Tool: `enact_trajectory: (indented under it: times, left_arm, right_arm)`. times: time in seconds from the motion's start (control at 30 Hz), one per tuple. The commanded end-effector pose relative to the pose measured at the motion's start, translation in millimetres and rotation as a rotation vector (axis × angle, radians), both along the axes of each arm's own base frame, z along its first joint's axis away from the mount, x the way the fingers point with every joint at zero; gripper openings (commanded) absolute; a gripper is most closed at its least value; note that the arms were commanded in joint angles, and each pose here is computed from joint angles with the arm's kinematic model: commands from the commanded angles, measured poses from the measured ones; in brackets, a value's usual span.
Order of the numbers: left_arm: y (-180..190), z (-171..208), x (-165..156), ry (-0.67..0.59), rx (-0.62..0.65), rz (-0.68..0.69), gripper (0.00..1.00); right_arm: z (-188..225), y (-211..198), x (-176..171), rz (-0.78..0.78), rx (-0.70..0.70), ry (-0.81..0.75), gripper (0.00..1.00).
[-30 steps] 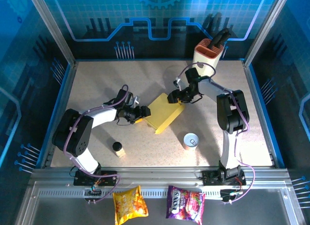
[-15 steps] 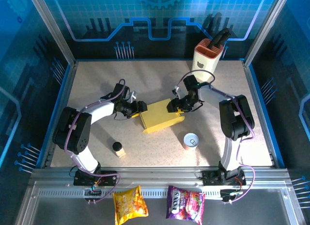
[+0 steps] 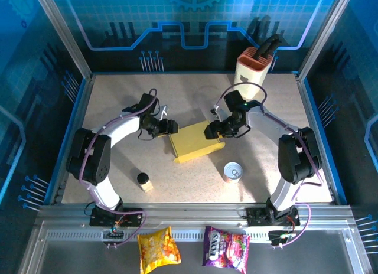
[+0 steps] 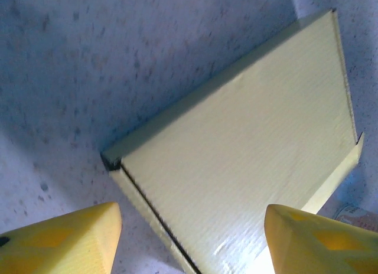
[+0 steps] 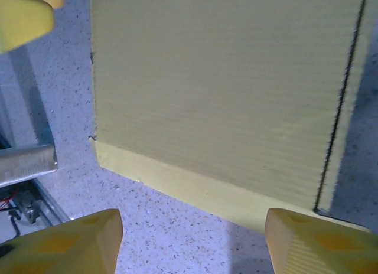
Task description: Fold the paper box
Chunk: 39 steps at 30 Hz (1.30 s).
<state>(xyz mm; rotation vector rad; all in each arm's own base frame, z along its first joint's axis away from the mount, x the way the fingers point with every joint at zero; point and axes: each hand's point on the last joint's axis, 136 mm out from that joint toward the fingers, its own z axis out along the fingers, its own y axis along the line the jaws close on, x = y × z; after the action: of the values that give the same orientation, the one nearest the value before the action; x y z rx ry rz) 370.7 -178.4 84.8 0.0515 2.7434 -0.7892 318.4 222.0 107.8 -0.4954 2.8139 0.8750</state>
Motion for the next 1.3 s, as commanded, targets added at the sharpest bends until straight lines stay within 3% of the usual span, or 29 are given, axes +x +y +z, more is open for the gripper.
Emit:
enact_trajectory:
  times: [0.0, 0.23, 0.43, 1.0, 1.17, 1.27]
  left_arm:
    - [-1, -2, -1, -0.011, 0.098, -0.156, 0.64]
    - [-17, -16, 7, -0.054, 0.233, -0.459, 0.59]
    - [-28, -20, 19, -0.101, 0.227, -0.606, 0.53]
    - [-28, -42, 32, -0.090, 0.251, -0.652, 0.23]
    - [-28, -38, 35, -0.111, 0.255, -0.649, 0.30]
    - [-28, -32, 37, -0.131, 0.247, -0.640, 0.29]
  right_arm:
    - [13, -9, 11, -0.013, -0.048, -0.059, 0.67]
    - [23, -12, 23, -0.009, -0.054, -0.105, 0.67]
    - [27, -15, 28, -0.006, -0.057, -0.121, 0.67]
    - [28, -17, 31, -0.008, -0.062, -0.126, 0.67]
    - [30, -17, 33, -0.005, -0.065, -0.130, 0.67]
    - [30, -17, 34, -0.004, -0.067, -0.130, 0.67]
